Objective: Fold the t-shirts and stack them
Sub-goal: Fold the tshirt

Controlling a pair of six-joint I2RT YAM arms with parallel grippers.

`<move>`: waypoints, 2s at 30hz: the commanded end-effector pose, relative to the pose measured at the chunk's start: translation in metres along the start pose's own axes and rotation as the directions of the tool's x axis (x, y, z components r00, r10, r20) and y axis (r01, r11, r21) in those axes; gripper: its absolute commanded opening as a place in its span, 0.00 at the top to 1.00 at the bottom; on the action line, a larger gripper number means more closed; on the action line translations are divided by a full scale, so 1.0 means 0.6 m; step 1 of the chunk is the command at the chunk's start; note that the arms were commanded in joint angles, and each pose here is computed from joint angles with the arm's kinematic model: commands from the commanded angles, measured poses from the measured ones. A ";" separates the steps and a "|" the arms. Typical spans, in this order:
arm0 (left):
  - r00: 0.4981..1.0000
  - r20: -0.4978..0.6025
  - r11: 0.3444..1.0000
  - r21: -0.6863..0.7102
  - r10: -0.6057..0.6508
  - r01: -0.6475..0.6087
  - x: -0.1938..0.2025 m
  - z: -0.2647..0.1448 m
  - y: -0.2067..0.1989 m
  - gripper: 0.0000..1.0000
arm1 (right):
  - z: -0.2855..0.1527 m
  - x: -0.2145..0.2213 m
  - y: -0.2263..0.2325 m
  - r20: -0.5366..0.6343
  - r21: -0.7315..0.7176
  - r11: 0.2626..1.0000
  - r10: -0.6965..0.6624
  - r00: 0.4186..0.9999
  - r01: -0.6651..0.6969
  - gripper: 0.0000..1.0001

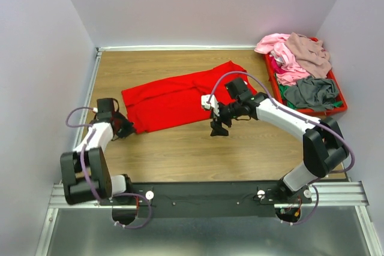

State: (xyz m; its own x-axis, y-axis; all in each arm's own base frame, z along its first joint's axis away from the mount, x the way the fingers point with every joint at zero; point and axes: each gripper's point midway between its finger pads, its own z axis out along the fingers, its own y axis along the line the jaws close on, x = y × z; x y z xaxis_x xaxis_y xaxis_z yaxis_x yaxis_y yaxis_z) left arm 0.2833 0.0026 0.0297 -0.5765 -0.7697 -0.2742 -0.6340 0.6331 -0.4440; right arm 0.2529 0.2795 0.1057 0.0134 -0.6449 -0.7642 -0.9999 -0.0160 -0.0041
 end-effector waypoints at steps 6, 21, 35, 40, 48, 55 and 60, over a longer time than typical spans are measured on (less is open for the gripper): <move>0.966 -0.254 0.995 0.070 -0.053 0.073 0.197 -0.092 -0.036 1.00 | -0.015 0.000 -0.006 -0.012 0.050 0.998 -0.031 0.999 0.032 0.13; 0.909 -0.404 0.987 0.157 0.105 -0.044 0.284 -0.231 -0.027 0.85 | -0.029 0.009 -0.028 -0.023 0.095 0.995 0.009 1.000 -0.007 0.12; 0.916 -0.125 0.725 0.655 0.382 -0.214 0.217 -0.328 -0.213 0.66 | -0.035 0.023 -0.049 -0.067 0.149 0.989 0.027 0.997 -0.017 0.11; 0.713 0.435 0.480 0.534 0.549 -0.696 0.054 -0.233 -0.411 0.38 | -0.090 0.029 -0.119 0.011 0.293 0.934 0.210 0.978 -0.204 0.12; 0.232 0.604 -0.014 0.374 0.763 -0.927 0.032 -0.081 -0.619 0.46 | -0.181 0.049 -0.172 0.161 0.400 0.833 0.347 0.924 -0.383 0.20; 0.186 0.566 -0.092 0.426 0.803 -0.900 0.066 0.061 -0.695 0.54 | -0.195 0.081 -0.186 0.180 0.416 0.793 0.408 0.895 -0.446 0.25; 0.192 0.543 -0.065 0.418 0.817 -0.906 0.073 0.116 -0.704 0.54 | -0.189 0.093 -0.187 0.171 0.409 0.792 0.421 0.891 -0.453 0.25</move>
State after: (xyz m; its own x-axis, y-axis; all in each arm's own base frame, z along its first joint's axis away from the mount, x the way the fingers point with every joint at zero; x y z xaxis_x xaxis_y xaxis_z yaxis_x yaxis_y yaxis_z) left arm 0.5568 -0.2962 0.1476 -0.3816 0.2952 -0.8759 0.7572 0.6434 -0.1130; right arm 0.3619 0.1568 0.1320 -0.4142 -0.4707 -0.7790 -0.8015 0.5942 0.0672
